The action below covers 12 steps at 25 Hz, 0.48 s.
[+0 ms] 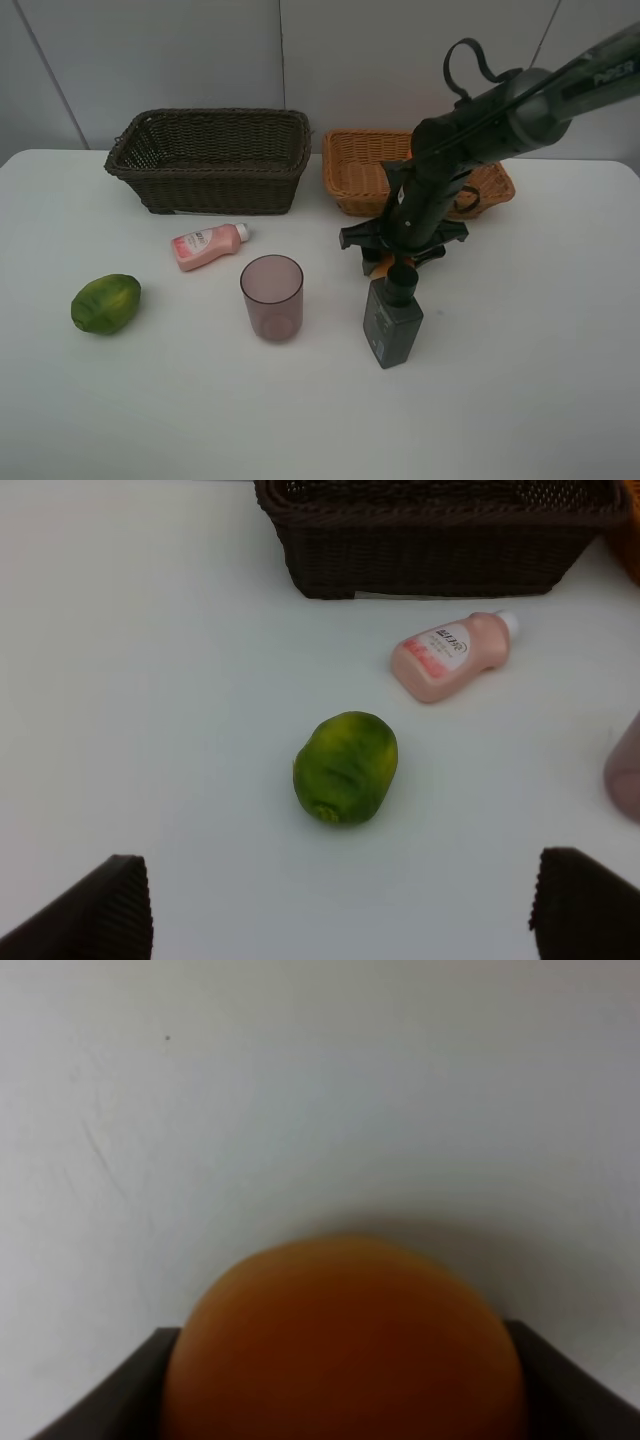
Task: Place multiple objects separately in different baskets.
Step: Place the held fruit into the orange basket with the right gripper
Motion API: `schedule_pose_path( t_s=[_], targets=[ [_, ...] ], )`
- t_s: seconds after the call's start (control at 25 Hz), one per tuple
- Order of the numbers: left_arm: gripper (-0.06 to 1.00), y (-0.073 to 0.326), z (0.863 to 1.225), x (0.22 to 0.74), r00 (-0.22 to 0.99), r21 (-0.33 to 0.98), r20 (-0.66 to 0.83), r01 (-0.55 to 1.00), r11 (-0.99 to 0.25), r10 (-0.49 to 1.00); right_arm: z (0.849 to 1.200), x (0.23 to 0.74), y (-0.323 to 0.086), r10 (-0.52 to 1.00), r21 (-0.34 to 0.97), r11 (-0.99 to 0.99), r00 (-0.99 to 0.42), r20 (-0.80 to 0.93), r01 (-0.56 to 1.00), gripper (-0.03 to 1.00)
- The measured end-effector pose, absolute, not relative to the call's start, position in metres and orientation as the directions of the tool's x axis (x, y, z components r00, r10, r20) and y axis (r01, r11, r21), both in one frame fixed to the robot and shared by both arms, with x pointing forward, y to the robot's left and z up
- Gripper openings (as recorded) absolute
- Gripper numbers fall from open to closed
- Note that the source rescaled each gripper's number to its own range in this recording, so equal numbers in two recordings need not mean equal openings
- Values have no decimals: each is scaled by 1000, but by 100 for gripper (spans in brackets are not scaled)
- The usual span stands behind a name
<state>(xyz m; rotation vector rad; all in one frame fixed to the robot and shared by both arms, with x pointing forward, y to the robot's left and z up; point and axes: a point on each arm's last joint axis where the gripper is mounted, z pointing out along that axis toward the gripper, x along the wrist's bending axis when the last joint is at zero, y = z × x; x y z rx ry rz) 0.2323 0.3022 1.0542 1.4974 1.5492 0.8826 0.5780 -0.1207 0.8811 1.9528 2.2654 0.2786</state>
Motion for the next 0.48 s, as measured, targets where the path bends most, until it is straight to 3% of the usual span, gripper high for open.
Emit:
schedule_pose_path(
  t_s=[0.24,0.48],
  targets=[
    [98,302,1054,232,11,893,-72,447,60,997,895,578,-121,985,240,166,-174,11,957,41],
    [98,302,1054,232,11,893,-72,447,60,997,940,589,-117,966,193,259,-255,-42,946,41]
  ],
)
